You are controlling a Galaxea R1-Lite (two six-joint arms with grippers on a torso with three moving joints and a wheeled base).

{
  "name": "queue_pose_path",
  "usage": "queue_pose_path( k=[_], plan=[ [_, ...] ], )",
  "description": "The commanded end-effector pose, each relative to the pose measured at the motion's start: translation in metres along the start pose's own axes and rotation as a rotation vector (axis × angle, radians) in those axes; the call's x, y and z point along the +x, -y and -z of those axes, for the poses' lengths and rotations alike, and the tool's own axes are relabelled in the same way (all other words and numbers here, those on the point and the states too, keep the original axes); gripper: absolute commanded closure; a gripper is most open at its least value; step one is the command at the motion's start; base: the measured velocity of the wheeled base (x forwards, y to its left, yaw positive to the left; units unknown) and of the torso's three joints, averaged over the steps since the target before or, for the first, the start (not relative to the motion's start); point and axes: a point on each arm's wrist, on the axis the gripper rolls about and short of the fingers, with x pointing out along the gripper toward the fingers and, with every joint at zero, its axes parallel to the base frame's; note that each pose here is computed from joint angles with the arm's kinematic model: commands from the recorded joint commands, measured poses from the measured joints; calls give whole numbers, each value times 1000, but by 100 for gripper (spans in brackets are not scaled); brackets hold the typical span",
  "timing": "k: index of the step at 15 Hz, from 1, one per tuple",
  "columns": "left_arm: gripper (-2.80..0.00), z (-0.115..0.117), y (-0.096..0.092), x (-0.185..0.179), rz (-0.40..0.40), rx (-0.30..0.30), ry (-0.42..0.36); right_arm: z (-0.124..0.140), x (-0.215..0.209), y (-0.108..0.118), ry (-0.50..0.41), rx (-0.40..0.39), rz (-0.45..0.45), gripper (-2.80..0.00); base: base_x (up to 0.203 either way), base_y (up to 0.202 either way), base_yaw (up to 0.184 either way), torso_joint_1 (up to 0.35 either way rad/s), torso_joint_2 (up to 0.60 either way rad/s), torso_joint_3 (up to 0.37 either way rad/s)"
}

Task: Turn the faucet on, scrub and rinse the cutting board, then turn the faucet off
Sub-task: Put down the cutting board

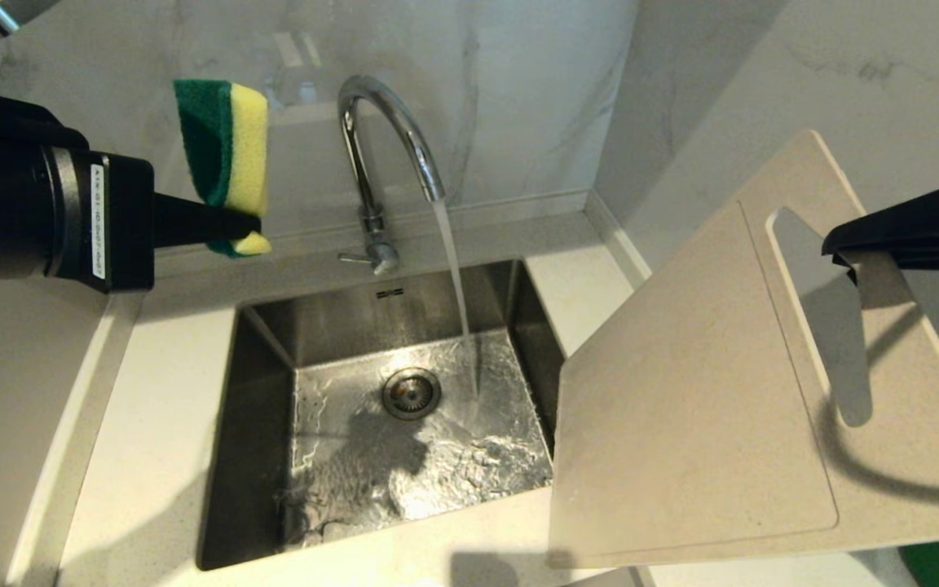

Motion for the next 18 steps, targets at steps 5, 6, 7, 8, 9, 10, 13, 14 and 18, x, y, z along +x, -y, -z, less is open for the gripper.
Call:
queue_pose_path(
  k=[5,6,7,8,9,10,13,14,18],
  plan=[
    [0,1,1,4,-3,2,-12,45,-23,34,-90,-44,62,0,0,0,0,0,0,0],
    [0,1,1,4,-3,3,-12,56,-27,42,-106,-62,73,0,0,0,0,0,0,0],
    [0,2,1,4,-3,3,-13,66,-31,50,-119,-85,81,0,0,0,0,0,0,0],
    [0,2,1,4,-4,1,-13,74,-34,56,-130,-104,87,0,0,0,0,0,0,0],
    [0,2,1,4,-4,1,-13,83,-35,63,-148,-124,98,0,0,0,0,0,0,0],
    [0,2,1,4,-3,3,-14,92,-35,70,-168,-146,109,0,0,0,0,0,0,0],
    [0,2,1,4,-4,3,-13,116,-40,89,-202,-253,122,0,0,0,0,0,0,0],
    [0,2,1,3,-4,3,-13,124,-41,95,-217,-291,125,0,0,0,0,0,0,0],
    [0,1,1,3,-4,4,-11,153,-32,118,-272,-362,145,0,0,0,0,0,0,0]
  ],
)
